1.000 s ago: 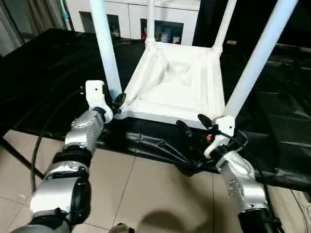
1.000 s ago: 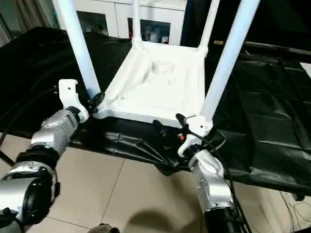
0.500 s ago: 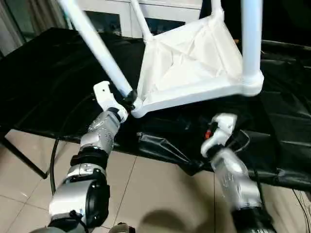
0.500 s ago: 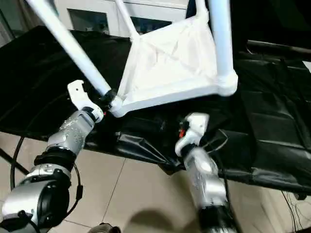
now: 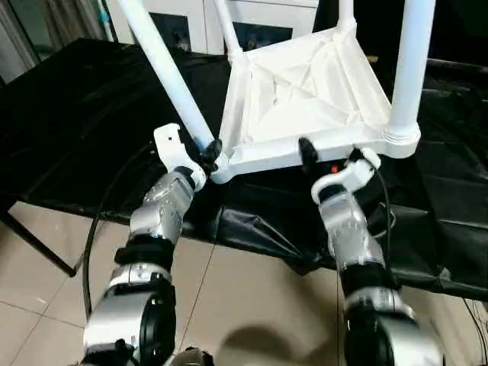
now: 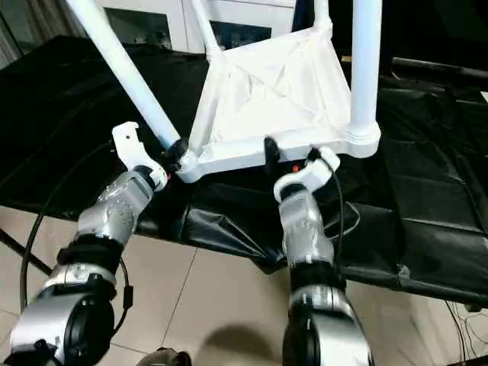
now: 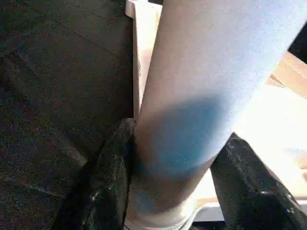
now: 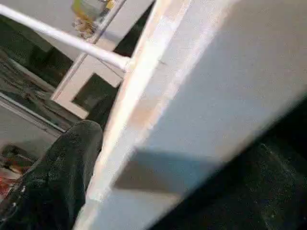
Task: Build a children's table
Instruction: Flip table
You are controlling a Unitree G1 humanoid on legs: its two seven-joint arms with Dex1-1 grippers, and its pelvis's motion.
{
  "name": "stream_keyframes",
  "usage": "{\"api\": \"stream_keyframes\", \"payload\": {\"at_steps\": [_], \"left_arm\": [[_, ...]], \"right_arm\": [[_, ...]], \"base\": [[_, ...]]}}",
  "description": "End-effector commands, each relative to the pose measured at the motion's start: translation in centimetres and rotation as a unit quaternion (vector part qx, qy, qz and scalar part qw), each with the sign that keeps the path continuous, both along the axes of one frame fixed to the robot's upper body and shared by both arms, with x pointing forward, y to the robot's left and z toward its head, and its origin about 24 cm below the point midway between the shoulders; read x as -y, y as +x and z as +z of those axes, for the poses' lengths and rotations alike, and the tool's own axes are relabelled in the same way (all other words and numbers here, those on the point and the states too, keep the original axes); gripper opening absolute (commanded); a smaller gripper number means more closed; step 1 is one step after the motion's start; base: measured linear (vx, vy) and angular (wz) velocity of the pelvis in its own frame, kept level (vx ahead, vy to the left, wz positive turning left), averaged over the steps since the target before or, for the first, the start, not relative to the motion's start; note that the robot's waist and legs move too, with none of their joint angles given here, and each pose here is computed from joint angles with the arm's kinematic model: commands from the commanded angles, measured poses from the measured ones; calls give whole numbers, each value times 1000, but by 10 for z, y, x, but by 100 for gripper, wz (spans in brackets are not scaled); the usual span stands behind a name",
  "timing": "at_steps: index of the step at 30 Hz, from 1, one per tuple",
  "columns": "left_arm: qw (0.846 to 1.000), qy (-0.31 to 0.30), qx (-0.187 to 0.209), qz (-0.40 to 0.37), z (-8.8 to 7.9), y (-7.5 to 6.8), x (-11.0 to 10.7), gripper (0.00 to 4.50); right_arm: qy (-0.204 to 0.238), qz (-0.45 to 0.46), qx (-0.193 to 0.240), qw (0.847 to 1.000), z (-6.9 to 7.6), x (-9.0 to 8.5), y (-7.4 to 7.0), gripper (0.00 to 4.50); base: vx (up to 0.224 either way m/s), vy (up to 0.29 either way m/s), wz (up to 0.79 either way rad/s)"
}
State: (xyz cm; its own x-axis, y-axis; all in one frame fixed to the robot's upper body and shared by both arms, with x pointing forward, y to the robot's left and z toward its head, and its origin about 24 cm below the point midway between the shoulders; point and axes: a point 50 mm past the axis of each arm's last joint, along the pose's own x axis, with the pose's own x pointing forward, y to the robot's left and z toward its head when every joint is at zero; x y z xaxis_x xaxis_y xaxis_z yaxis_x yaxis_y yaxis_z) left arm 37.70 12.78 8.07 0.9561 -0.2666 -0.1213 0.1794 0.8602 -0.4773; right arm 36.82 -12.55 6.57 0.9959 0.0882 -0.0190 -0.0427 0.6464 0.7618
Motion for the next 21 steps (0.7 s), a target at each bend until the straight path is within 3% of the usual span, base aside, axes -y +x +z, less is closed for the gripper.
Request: {"api": "stream_keyframes", "payload": {"at_steps": [1,9,13,21], "left_arm": [[998,-52,2,-26,2,-3,14,213],[997,-52,3,-55,3,-12,25,213],[997,-50,1,-53,3,-15,26,213],[998,-49,-3,-36,3,-16,20,213]], "right_arm": [[15,-8,5,1000,5,2,5,450],[50,-42,-20,998,15,8,23,450],[76,-55,-17,995,19,11,27,412],[66,-49,-12,997,22,11,29,345]], "base": [[0,0,0],[0,0,0],[0,0,0],[0,0,0]]}}
